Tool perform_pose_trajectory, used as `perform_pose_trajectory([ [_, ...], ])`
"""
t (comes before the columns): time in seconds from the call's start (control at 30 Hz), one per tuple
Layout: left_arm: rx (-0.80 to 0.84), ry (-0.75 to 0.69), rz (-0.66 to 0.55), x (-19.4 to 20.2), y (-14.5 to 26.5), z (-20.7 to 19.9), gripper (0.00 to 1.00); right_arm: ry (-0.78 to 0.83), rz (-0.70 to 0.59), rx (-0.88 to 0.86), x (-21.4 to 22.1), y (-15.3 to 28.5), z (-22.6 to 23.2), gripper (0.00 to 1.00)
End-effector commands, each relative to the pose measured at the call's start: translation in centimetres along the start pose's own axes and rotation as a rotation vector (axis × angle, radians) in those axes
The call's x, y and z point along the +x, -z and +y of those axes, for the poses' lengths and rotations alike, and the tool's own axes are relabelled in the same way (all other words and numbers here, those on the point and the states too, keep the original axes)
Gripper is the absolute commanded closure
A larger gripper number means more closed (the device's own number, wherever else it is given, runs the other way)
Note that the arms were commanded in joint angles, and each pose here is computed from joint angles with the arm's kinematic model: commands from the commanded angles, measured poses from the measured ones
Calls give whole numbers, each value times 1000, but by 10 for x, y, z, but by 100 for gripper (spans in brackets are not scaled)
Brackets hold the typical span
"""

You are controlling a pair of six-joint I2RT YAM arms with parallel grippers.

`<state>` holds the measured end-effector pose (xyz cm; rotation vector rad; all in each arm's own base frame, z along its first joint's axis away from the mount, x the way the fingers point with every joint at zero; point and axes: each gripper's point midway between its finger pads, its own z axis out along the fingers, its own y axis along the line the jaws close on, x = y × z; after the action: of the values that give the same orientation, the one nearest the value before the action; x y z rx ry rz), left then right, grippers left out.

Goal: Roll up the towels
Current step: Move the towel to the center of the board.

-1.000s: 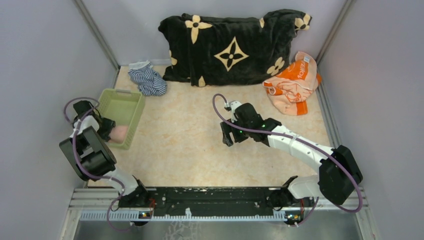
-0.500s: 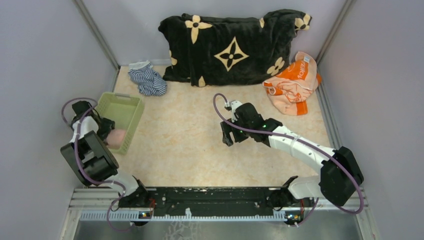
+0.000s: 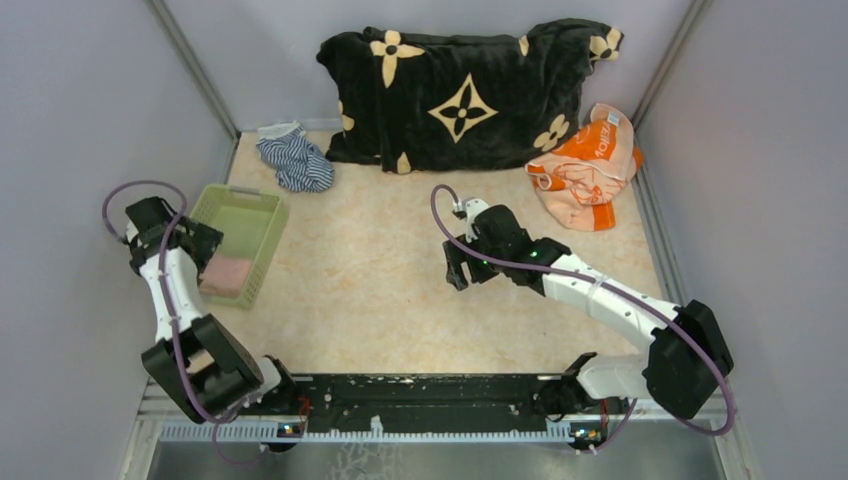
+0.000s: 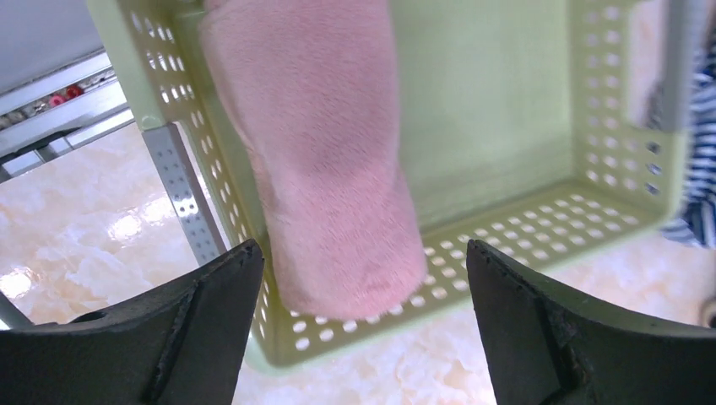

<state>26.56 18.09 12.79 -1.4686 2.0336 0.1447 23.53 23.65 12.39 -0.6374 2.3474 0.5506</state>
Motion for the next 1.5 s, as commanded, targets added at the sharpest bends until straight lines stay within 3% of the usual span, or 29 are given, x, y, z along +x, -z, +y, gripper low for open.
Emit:
perform_pose_trajectory([
  [0.0, 186, -106, -31, -3, 36, -21, 5, -7, -100, 102, -29, 15, -15, 24],
  [0.13, 343, -261, -106, 6, 65, -48, 5, -15, -95, 269, -38, 17, -42, 23],
  [0.3, 512, -506, -171, 40, 98, -91, 2, -55, -154, 499, -67, 30, -88, 8],
  [0.47, 621, -708, -222, 81, 122, -112, 0, -188, -161, 616, -85, 31, -144, 6],
  [0.63, 733, -799, -226, 117, 135, -119, 0, -336, -190, 759, -93, 29, -222, 6],
  [0.87, 853, -834, -87, 160, 135, -117, 0, -503, -151, 892, -86, 3, -332, 9],
  [1.03, 950, -861, 12, 186, 141, -119, 3, -599, -50, 880, -63, -32, -360, 21],
  [1.1, 997, -872, 35, 194, 146, -122, 7, -619, 6, 837, -50, -43, -352, 34],
  [1.17, 1025, -871, 54, 199, 150, -127, 10, -624, 48, 790, -38, -49, -335, 56],
  [1.33, 1103, -885, 130, 215, 159, -138, 16, -561, 176, 649, -8, -65, -247, 90],
  [1.47, 1145, -870, 207, 229, 166, -143, 17, -510, 206, 486, -3, -83, -135, 96],
])
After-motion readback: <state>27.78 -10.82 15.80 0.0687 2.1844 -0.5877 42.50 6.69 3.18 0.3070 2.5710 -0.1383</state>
